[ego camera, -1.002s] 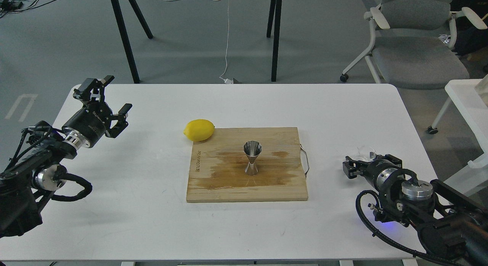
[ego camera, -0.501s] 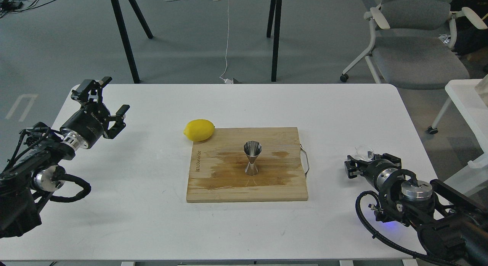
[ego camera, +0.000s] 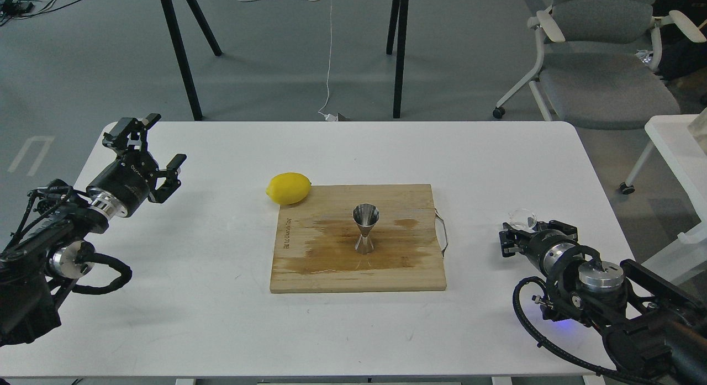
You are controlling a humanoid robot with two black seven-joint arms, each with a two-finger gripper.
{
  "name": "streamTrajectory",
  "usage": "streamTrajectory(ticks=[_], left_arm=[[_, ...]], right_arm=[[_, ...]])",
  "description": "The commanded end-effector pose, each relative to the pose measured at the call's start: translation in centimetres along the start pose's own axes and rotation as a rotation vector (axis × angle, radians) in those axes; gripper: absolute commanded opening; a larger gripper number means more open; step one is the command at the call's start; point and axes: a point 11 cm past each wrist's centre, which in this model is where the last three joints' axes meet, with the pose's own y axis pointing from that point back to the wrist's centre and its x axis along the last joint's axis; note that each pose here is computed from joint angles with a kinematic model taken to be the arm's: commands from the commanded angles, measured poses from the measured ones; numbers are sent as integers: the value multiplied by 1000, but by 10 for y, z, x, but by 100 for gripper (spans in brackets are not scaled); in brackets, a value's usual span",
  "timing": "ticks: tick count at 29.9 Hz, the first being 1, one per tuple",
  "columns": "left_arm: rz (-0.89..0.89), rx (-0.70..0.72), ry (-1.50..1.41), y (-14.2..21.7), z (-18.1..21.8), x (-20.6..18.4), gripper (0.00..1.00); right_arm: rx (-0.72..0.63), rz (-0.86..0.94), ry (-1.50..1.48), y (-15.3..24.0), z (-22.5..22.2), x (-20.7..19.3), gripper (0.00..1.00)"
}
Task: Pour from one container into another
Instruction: 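Lower the right gripper toward the small clear glass, then grasp the clear glass with the right gripper and lift it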
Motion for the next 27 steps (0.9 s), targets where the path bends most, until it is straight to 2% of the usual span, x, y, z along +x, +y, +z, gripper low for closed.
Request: streamTrajectory(ticks=[1,10,22,24,27], left_arm=[[2,0,0,0,0,0,99],[1,1,1,0,-1,0,99],[-10,2,14,-3,-5,-7,99],[-11,2,15,-4,-6,-8,99],[-14,1,18,-5,-6,-10,99]], right_arm=[[-4,-4,19,0,4,0,43],[-48,-102,137,7,24,-28,43],[-74,-316,452,29,64,-112,43],[-82,-346,505,32,77,-126,43],[-146,-397,623,35,120,-135,43]])
